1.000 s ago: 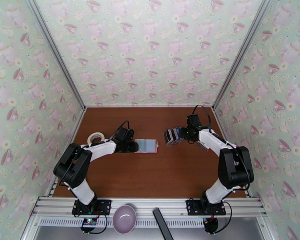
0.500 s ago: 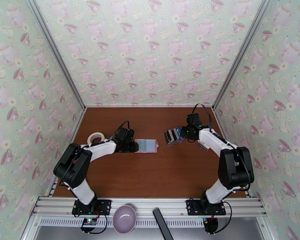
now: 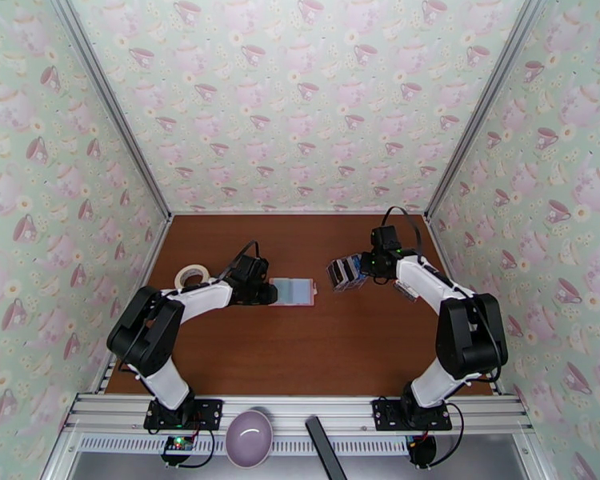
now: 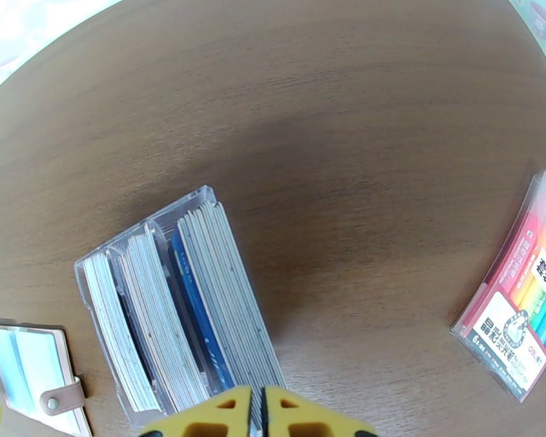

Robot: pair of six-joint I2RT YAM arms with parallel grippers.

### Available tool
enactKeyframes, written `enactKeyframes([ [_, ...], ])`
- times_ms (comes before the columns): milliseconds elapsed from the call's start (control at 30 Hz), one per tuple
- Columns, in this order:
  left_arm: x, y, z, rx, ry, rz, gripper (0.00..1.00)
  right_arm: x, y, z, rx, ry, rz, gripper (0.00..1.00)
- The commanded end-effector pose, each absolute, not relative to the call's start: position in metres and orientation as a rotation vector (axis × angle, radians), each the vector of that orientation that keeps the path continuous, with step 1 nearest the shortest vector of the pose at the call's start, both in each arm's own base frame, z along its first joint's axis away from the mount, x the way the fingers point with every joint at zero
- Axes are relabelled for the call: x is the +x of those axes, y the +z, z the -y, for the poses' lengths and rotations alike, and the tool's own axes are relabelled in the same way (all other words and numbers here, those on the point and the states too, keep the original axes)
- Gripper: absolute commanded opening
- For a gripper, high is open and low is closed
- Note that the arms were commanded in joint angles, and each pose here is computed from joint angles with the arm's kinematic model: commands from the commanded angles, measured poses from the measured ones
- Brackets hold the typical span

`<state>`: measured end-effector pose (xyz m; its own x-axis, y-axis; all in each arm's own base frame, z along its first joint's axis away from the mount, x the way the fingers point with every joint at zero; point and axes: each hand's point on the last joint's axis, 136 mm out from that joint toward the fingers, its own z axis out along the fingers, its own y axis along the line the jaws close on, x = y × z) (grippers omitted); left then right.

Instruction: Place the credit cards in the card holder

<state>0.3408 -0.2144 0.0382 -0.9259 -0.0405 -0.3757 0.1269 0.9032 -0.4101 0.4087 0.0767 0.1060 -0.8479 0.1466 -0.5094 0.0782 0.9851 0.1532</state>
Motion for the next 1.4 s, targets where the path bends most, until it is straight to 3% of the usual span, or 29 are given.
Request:
enactKeyframes([
  [0,0.344,0.035,0.217,0.064,-0.636,-2.686,0.35,0.41,0.114,-0.084,0.126,0.199,-2.586,0.11],
  [167,0.344,0.035,0.217,0.063,-0.643,-2.686,0.35,0.41,0.116,-0.085,0.111,0.188,-2.577,0.45],
  [300,0.343,0.034,0.217,0.064,-0.647,-2.687,0.35,0.412,0.112,-0.083,0.105,0.163,-2.585,0.51],
  [833,0.343,0.032,0.217,0.059,-0.647,-2.689,0.35,0.418,0.082,-0.077,0.121,0.094,-2.656,0.5],
  [1367,0.345,0.032,0.218,0.058,-0.649,-2.687,0.35,0.422,0.106,-0.066,0.12,0.009,-2.617,0.43],
])
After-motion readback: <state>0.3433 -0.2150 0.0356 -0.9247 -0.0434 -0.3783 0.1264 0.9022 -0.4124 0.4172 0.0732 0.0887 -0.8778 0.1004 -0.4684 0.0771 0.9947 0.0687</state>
